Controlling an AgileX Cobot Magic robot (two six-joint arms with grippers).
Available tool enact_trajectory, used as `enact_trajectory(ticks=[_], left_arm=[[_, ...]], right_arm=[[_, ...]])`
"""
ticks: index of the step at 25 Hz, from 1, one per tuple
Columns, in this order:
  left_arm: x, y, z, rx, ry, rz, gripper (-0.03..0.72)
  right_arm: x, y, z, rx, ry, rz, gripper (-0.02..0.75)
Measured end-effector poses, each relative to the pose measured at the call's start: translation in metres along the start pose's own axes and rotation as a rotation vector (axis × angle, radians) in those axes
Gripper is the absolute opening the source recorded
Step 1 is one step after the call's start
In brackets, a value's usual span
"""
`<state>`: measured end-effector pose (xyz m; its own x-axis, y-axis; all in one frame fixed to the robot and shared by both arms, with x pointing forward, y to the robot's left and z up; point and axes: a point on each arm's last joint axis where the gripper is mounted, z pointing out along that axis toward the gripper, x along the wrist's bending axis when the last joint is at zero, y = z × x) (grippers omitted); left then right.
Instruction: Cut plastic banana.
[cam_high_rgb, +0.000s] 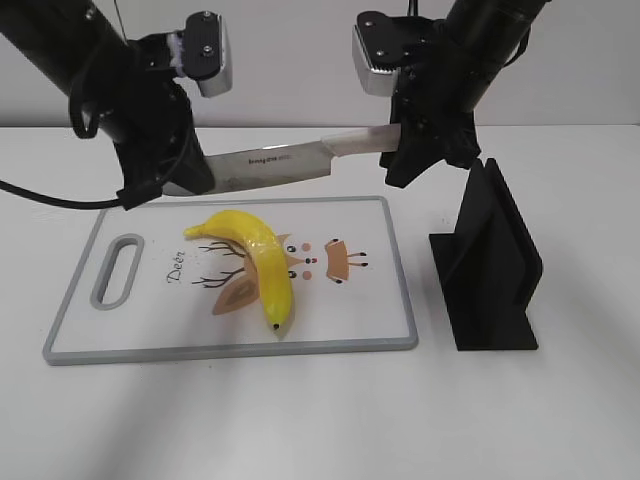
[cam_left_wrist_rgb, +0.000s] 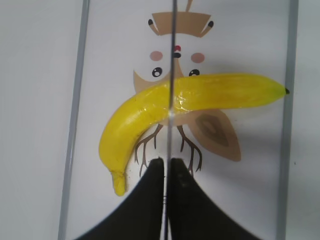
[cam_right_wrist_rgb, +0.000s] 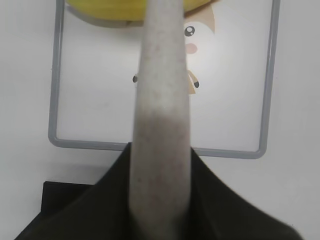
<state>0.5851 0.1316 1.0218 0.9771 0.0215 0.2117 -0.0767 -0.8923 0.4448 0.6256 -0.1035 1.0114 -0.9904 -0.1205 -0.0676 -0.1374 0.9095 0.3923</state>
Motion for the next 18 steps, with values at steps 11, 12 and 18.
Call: enact_trajectory(ticks=[11, 12, 18], left_arm=[[0.003, -0.013, 0.031, 0.044, -0.046, -0.014, -0.003], [0.003, -0.016, 0.039, 0.051, -0.063, -0.022, -0.003], [0.003, -0.041, 0.101, 0.085, -0.135, -0.12, -0.005]], right_arm=[[-0.009, -0.011, 0.039, -0.009, 0.047, 0.043, 0.179], [-0.011, -0.015, 0.05, -0.003, 0.063, 0.052, 0.179], [-0.017, -0.04, 0.114, 0.03, 0.123, 0.096, 0.18]])
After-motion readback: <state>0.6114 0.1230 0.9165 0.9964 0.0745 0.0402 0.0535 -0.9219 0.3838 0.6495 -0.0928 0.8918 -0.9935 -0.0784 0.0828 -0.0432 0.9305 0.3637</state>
